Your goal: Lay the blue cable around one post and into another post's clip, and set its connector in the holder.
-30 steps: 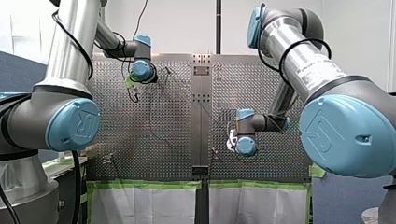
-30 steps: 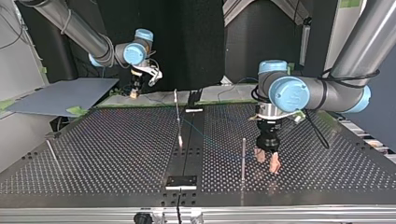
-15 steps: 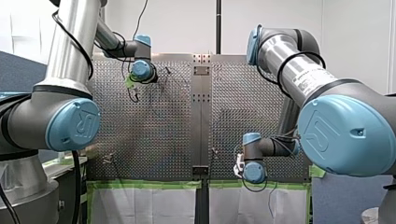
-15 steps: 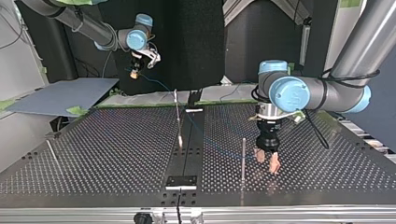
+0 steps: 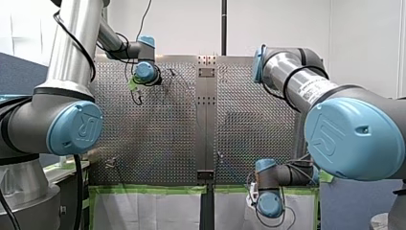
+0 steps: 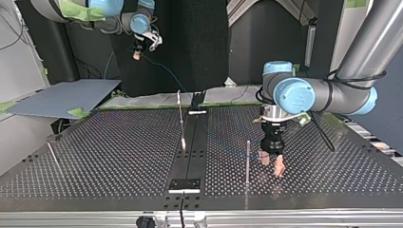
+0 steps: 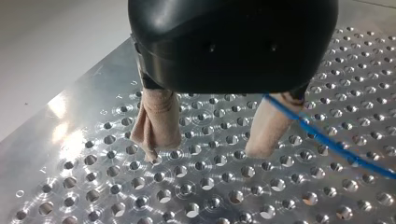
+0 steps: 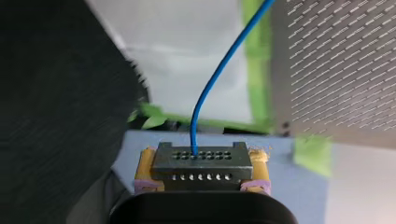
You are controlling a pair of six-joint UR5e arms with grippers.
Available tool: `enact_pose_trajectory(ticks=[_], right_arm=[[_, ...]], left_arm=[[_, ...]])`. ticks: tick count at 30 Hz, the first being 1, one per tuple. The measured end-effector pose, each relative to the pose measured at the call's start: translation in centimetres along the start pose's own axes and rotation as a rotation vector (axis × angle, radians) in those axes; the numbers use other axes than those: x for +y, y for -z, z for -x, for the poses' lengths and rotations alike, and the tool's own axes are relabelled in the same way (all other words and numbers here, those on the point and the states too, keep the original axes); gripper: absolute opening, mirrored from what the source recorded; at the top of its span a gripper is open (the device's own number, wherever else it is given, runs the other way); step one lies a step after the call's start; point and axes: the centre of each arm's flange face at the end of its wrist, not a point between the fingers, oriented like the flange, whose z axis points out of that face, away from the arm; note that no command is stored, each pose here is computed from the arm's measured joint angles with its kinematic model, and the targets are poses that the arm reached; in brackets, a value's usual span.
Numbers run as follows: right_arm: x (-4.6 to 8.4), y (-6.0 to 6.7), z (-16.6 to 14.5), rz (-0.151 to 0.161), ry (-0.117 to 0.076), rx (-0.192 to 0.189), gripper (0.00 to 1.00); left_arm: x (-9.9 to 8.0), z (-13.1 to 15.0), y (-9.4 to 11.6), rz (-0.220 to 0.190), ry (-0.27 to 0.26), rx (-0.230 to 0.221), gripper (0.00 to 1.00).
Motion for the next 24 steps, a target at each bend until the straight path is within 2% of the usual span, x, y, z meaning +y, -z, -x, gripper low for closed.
enact_pose_trajectory(ticks=[6,9,16,24], right_arm=[[3.2,1.9,4.0,0.033,0.011,-0.055,0.00],[4.3,2.0,5.2,0.044,0.009,-0.065,0.00],[5.6,0.5,7.0,0.053,-0.014,-0.048,0.00],[6.8,-1.8,8.5,0.070,-0.044,-0.010,0.00]], left_arm=[[0.1,0.0,0.0,0.002,-0.001,0.000,1.00],[0.1,0.0,0.0,0.004,-0.002,0.000,1.00],[0.3,0.2,-0.1,0.007,-0.003,-0.004,1.00],[0.2,0.1,-0.1,0.006,-0.003,-0.003,1.00]])
